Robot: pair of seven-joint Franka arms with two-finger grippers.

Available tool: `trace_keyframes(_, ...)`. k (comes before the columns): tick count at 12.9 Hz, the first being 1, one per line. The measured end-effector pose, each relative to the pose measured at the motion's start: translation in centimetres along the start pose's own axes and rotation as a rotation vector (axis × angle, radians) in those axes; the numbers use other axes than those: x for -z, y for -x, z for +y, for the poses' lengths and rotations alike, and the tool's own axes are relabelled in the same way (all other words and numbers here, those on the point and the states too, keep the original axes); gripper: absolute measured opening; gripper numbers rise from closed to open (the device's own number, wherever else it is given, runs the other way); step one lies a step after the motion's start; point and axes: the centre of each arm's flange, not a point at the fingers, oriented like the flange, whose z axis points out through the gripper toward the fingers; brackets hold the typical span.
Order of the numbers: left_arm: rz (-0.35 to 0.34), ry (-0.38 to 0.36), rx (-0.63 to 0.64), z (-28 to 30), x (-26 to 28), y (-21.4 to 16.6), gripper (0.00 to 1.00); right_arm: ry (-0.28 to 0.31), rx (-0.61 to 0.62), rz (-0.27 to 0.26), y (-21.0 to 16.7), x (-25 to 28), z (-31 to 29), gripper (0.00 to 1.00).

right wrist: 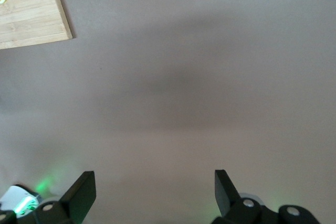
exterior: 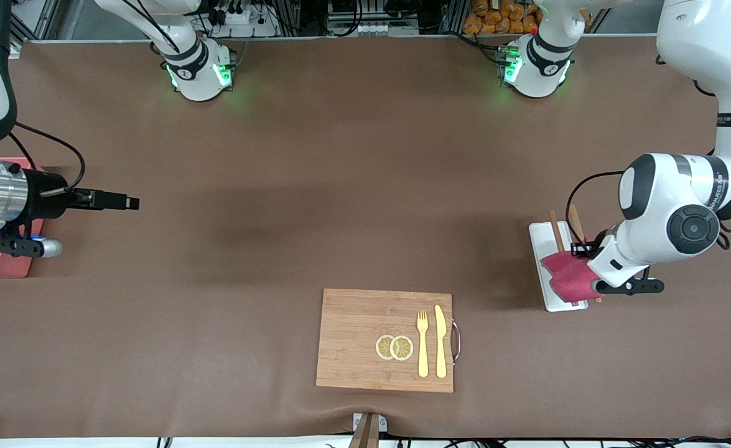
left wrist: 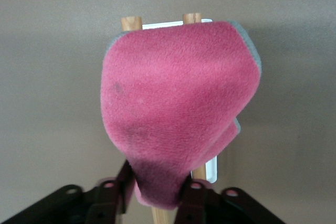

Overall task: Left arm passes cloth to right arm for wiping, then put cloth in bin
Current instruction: 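Reach the left gripper down and grasp the pink cloth on the chopsticks, then carry the cloth with the left gripper while the right gripper reaches toward it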

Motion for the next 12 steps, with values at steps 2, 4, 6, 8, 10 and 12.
trace_keyframes(2,0.009,0.0,0.0,0.1,0.4,-0.2,0.1,-0.008,-0.014,-0.021,0.2,-0.2,-0.1,1.0)
trace_keyframes(4,0.02,-0.001,-0.012,0.8,1.0,-0.3,0.04,-0.011,-0.035,-0.027,0.2,-0.4,-0.2,1.0)
trace_keyframes(6,0.042,-0.001,-0.024,1.7,2.1,-0.5,0.04,-0.016,-0.096,-0.033,0.3,-0.6,-0.9,1.0)
trace_keyframes(8,0.077,0.001,-0.036,3.0,4.2,-0.6,0.04,-0.019,-0.16,-0.041,0.6,-1.1,-2.4,1.0)
trace_keyframes(10,0.105,0.025,0.007,6.2,7.2,0.2,0.04,-0.013,-0.196,-0.042,0.9,-1.2,-3.4,1.0)
trace_keyframes(12,0.119,0.1,0.093,11.2,10.2,1.4,0.04,-0.019,-0.252,-0.045,1.1,-1.2,-4.0,1.0)
